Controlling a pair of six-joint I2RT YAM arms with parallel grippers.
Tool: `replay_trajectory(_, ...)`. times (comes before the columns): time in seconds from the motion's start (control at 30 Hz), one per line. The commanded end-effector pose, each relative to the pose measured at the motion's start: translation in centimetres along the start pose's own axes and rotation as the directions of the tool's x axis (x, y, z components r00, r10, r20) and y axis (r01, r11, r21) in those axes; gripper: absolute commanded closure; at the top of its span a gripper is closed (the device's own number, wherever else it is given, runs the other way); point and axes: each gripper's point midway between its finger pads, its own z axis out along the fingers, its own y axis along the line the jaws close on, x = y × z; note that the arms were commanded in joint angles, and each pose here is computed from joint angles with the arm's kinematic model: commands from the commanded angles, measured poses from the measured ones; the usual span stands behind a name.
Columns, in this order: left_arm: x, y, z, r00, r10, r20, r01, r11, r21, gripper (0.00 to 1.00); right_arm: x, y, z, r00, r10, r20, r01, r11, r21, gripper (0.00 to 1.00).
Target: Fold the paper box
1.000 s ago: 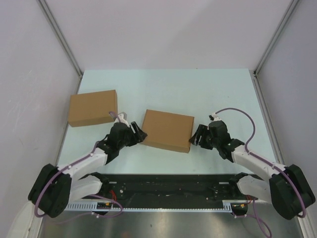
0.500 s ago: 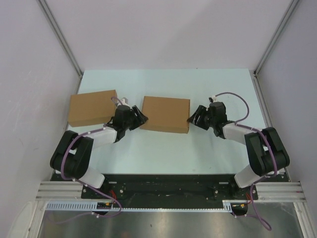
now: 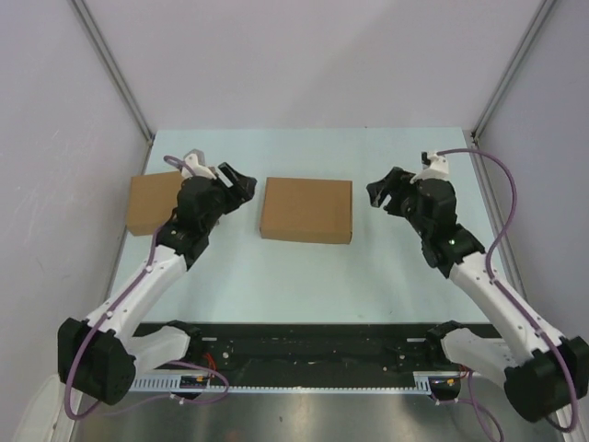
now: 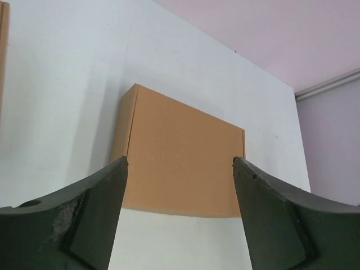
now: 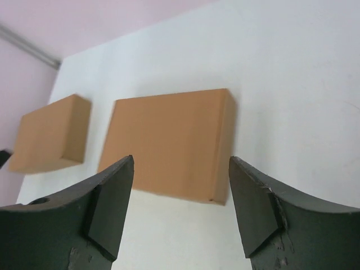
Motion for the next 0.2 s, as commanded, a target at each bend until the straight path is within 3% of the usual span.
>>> replay_trajectory(0.0,2.1,3.8,-1.3,0.996,0.007,-0.088,-0.025,0.980,-0.196,0.20,0.9,1.2,-3.3,0.986,-0.167,-0.001,0.167,0.985,0.046,0.25)
replay_trajectory(0.07,2.3,4.2,-1.5,0.994,0.040,-0.098,-0.060,0.978,-0.200,0.23,1.3,1.7,-4.0,0.982,-0.191,-0.003,0.191,0.981,0.045,0.23)
replay_trajectory(0.17,2.4,4.2,-2.3,0.987,0.095,-0.129,-0.117,0.976,-0.184,0.19,1.5,3.0,-5.2,0.977,-0.215,0.009,0.215,0.977,0.002,0.20)
